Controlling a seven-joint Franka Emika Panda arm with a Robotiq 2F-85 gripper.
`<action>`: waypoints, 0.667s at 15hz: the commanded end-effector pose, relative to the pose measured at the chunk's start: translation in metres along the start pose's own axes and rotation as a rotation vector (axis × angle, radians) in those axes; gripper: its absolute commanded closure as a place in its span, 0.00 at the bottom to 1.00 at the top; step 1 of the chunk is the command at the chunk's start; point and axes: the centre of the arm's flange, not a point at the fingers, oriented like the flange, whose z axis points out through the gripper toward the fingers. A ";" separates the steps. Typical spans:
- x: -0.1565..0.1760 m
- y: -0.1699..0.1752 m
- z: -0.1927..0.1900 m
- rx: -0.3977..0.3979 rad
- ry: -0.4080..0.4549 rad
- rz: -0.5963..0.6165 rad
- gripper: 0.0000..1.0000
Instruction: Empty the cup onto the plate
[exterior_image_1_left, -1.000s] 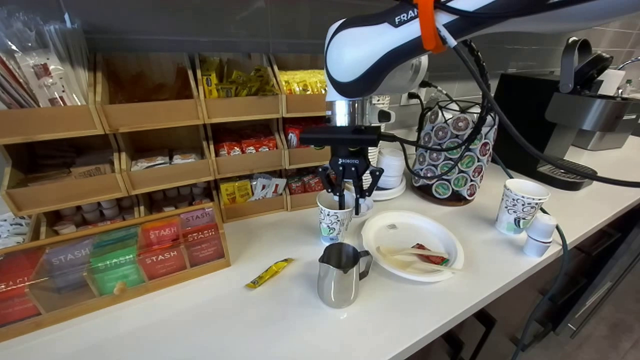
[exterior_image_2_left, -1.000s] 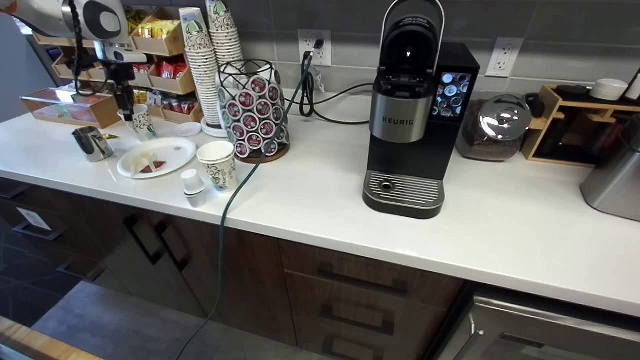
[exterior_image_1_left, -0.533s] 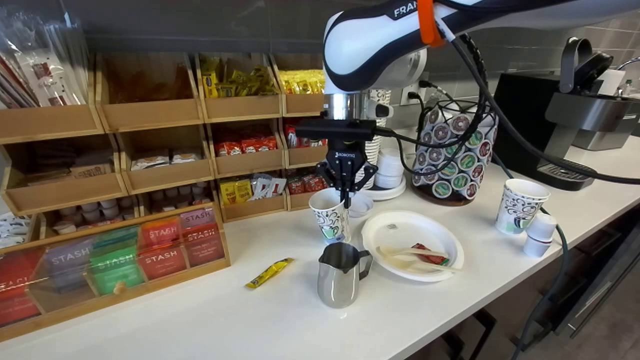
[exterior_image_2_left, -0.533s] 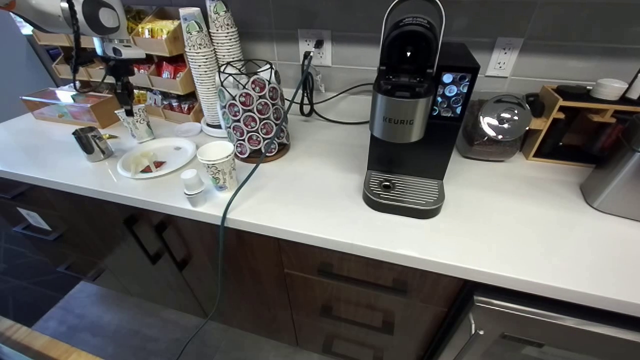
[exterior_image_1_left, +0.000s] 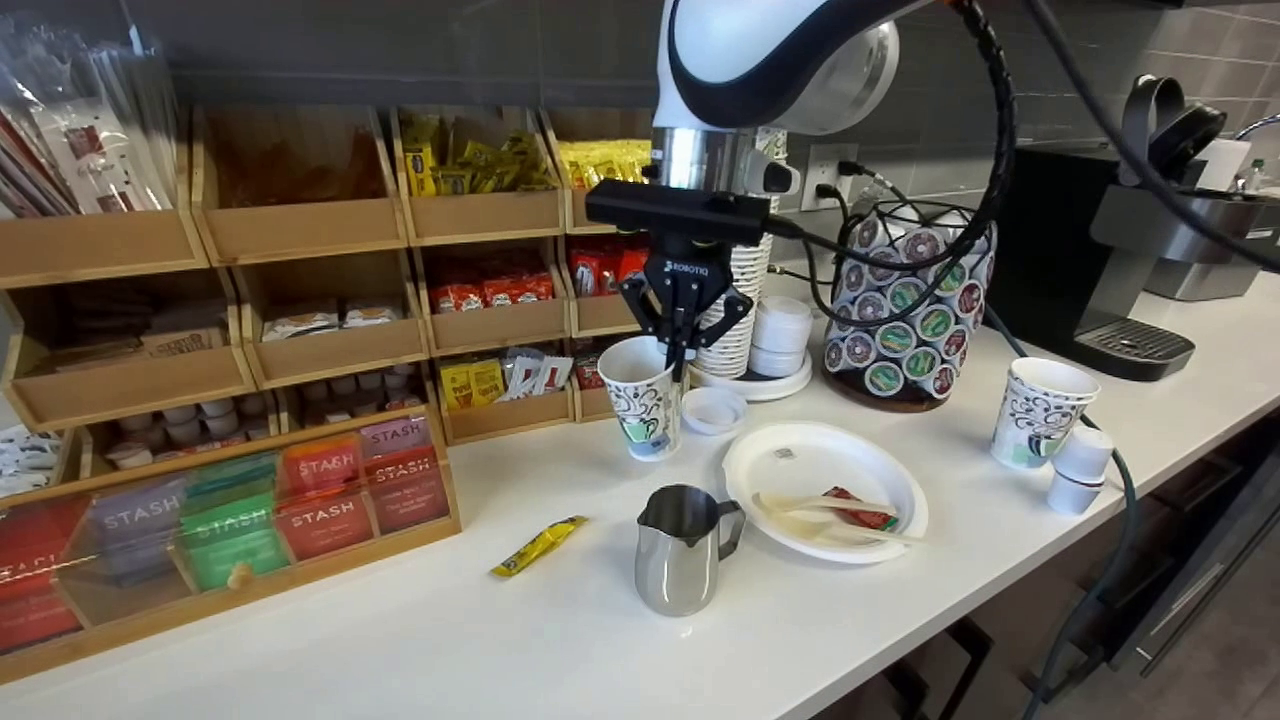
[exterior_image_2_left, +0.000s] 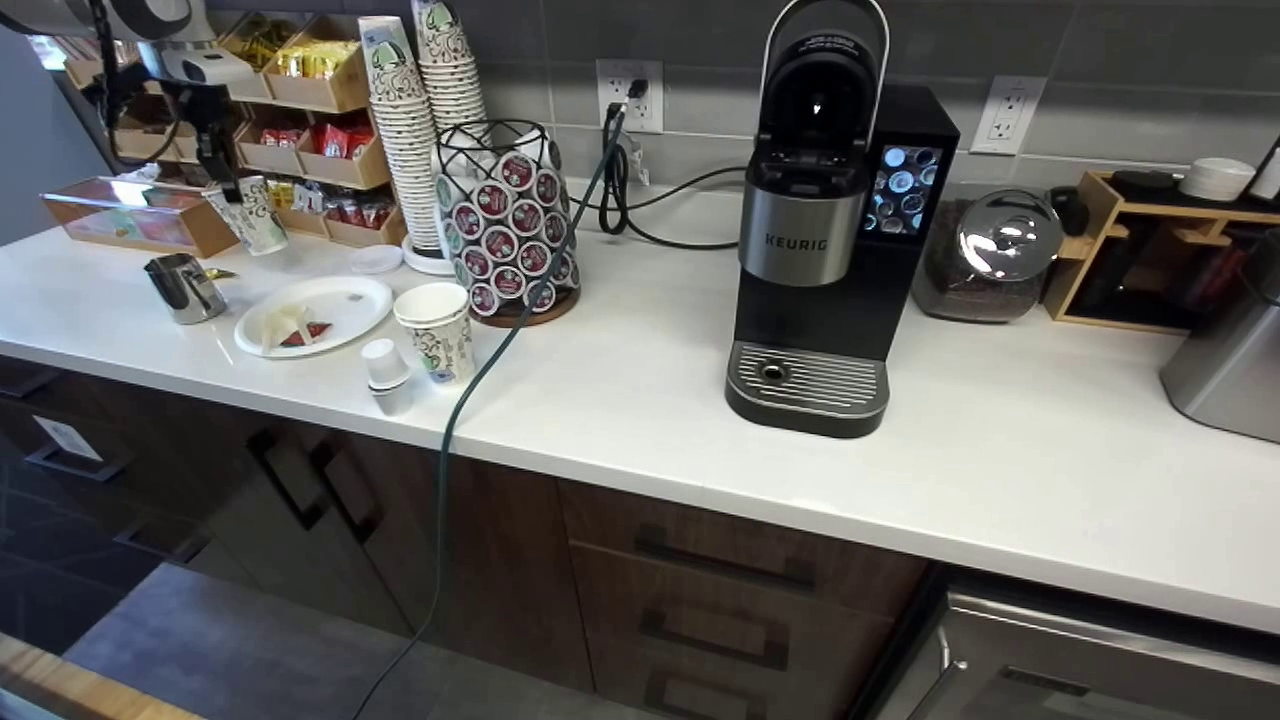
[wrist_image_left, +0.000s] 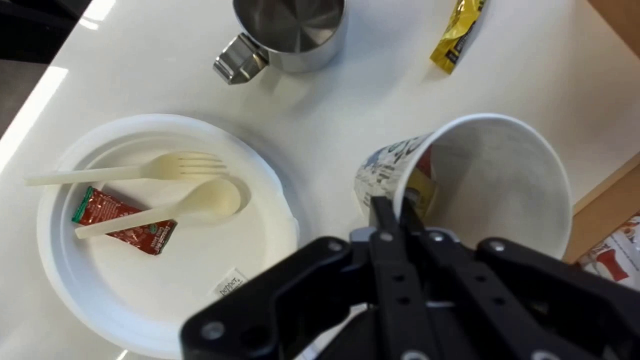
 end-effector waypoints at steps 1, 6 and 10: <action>-0.029 0.076 -0.013 -0.030 0.085 0.003 0.99; -0.046 0.131 -0.029 -0.245 0.259 -0.004 0.99; -0.063 0.194 -0.045 -0.450 0.344 0.073 0.99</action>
